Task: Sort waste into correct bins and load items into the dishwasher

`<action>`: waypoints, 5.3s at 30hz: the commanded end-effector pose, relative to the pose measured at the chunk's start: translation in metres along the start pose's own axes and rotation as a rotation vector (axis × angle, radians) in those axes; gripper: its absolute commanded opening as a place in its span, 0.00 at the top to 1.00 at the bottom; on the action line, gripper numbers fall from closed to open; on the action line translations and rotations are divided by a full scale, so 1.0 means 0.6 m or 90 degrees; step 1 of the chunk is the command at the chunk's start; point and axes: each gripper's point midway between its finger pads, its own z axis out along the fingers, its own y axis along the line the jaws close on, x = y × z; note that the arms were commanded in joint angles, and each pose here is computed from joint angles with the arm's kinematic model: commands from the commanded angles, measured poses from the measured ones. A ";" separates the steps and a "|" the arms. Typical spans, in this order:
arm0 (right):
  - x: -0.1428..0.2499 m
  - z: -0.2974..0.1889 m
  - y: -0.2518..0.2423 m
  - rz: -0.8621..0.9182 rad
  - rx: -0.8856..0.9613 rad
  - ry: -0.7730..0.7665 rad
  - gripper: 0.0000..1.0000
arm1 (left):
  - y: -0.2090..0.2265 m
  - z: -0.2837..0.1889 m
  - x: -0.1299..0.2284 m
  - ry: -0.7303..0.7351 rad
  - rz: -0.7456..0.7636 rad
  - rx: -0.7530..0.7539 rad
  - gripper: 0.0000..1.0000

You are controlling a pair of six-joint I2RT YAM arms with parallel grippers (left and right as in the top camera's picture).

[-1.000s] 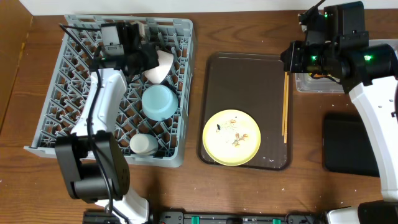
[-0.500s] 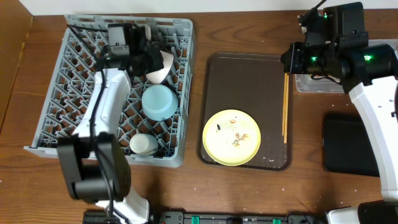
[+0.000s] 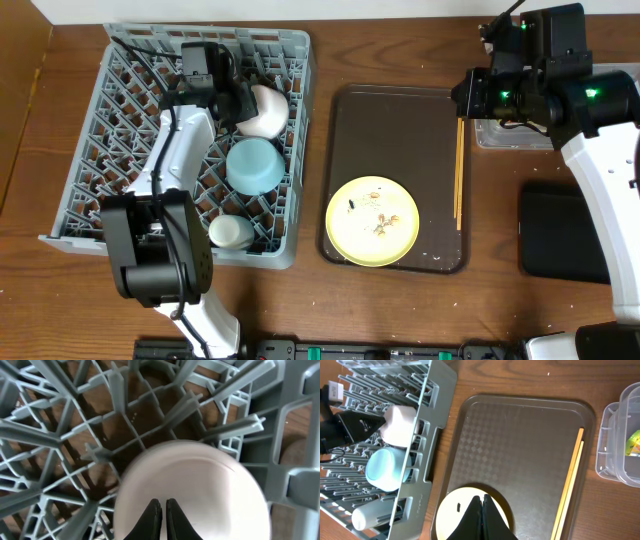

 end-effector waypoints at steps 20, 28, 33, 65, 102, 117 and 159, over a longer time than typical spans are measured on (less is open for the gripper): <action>-0.005 -0.010 -0.001 -0.012 0.002 -0.010 0.80 | -0.115 -0.283 -0.027 -0.123 0.049 0.172 0.63; 0.013 -0.011 -0.013 -0.001 0.023 0.016 0.01 | -0.094 -0.330 0.146 0.111 -0.014 0.146 0.20; 0.014 -0.019 -0.073 0.031 0.156 0.003 0.01 | -0.163 -0.331 0.209 0.193 0.079 0.241 0.17; 0.156 0.198 -0.189 0.125 0.240 0.130 0.73 | -0.140 -0.303 0.217 0.126 0.022 -0.047 0.07; 0.245 0.340 -0.242 0.141 0.290 0.235 0.99 | -0.140 -0.303 0.217 0.126 0.022 -0.047 0.00; -0.013 0.273 0.178 0.172 -0.220 -0.022 0.99 | -0.140 -0.303 0.217 0.126 0.022 -0.046 0.00; 0.037 0.264 0.147 0.065 -0.083 -0.003 0.42 | -0.140 -0.303 0.217 0.126 0.022 -0.046 0.00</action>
